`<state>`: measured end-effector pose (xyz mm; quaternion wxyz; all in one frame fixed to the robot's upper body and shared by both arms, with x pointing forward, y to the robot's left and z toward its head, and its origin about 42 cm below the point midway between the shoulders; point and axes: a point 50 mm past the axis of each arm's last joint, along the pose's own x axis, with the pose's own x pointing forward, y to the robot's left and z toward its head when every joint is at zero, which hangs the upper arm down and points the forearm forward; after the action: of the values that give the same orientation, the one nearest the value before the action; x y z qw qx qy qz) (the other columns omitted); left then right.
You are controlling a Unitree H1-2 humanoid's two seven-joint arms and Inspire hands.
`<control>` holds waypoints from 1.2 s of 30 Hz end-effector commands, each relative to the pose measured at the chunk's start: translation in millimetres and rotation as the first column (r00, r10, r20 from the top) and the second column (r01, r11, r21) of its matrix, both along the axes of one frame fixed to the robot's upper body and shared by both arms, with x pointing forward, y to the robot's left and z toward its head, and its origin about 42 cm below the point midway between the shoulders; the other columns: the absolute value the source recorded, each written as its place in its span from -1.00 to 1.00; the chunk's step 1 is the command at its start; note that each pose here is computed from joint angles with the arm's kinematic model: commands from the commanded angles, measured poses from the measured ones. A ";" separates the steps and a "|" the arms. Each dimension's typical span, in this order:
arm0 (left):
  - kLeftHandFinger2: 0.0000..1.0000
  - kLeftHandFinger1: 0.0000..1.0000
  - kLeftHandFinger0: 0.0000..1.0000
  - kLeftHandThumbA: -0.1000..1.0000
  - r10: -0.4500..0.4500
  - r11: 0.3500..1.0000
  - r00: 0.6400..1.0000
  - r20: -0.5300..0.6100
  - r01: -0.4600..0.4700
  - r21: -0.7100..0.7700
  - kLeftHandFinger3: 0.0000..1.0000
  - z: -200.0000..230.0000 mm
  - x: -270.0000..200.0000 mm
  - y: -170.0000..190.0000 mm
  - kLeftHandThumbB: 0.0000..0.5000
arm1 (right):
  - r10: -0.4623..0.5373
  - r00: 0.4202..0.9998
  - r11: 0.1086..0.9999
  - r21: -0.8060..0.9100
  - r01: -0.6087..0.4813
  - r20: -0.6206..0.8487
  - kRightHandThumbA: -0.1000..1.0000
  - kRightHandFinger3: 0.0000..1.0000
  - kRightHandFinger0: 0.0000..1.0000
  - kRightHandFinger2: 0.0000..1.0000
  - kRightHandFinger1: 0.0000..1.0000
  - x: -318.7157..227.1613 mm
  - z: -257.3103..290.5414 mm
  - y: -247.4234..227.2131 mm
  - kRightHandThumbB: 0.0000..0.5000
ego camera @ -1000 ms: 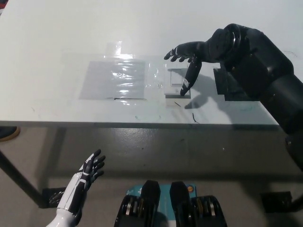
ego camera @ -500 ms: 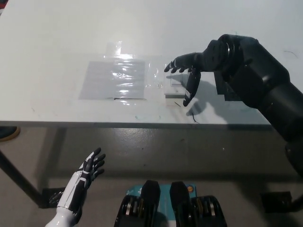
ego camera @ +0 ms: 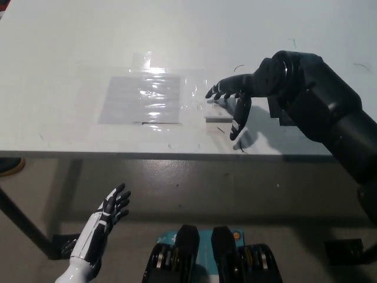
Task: A white switch is kept at the centre of the table close to the robot and the robot uses its right hand to press it to turn it on
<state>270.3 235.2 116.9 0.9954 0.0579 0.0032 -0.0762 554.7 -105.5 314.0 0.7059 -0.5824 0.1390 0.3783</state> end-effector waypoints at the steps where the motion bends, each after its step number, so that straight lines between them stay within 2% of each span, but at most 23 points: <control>1: 1.00 1.00 1.00 1.00 -0.018 1.000 0.999 0.033 0.018 0.002 1.00 8.4 3.8 2.0 -0.94 | 0.009 0.998 1.000 0.000 -0.009 0.055 1.00 1.00 1.00 1.00 1.00 3.3 34.5 2.6 0.20; 2: 1.00 1.00 1.00 1.00 -0.021 1.000 0.999 0.036 0.021 0.004 1.00 8.0 4.1 2.5 -0.97 | 0.014 0.998 1.000 -0.014 -0.013 0.064 1.00 1.00 1.00 1.00 1.00 3.2 34.9 3.1 0.23; 9: 1.00 1.00 1.00 1.00 -0.021 1.000 0.999 0.037 0.021 0.003 1.00 8.6 3.5 2.6 -1.00 | 0.000 0.999 1.000 0.003 0.000 0.052 1.00 1.00 1.00 1.00 1.00 2.4 32.1 1.2 0.10; 12: 1.00 1.00 1.00 1.00 -0.016 1.000 0.999 0.036 0.016 0.001 1.00 8.6 4.5 2.9 -0.97 | 0.003 0.999 1.000 -0.012 -0.003 0.048 1.00 1.00 1.00 1.00 1.00 2.0 32.5 0.8 0.18; 20: 1.00 1.00 1.00 1.00 -0.018 1.000 0.999 0.032 0.018 0.007 1.00 8.1 2.7 3.3 -0.99 | 0.022 0.998 0.999 -0.025 -0.020 0.056 1.00 1.00 1.00 1.00 1.00 0.2 21.6 1.0 0.13; 25: 1.00 1.00 1.00 1.00 -0.017 1.000 1.000 0.014 0.017 -0.007 1.00 2.6 -2.5 3.9 -0.93 | 0.006 1.000 1.000 -0.024 -0.006 0.005 1.00 1.00 1.00 1.00 1.00 -2.7 2.5 2.2 0.14; 30: 1.00 1.00 1.00 1.00 -0.013 1.000 1.000 0.020 0.013 -0.006 1.00 3.4 -2.9 4.7 -1.00 | 0.001 1.000 0.999 -0.047 -0.001 0.006 1.00 1.00 1.00 1.00 1.00 -3.8 2.6 4.2 0.17; 36: 1.00 1.00 1.00 1.00 -0.012 1.000 1.000 0.015 0.013 -0.005 1.00 3.5 -3.3 4.7 -0.99 | 0.001 1.000 1.000 -0.023 -0.001 0.004 1.00 1.00 1.00 1.00 1.00 -3.3 3.9 3.4 0.09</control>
<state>267.3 237.2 114.5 0.9955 0.0565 0.0079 -0.0751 550.8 -105.5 305.8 0.6969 -0.5931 0.1467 0.3756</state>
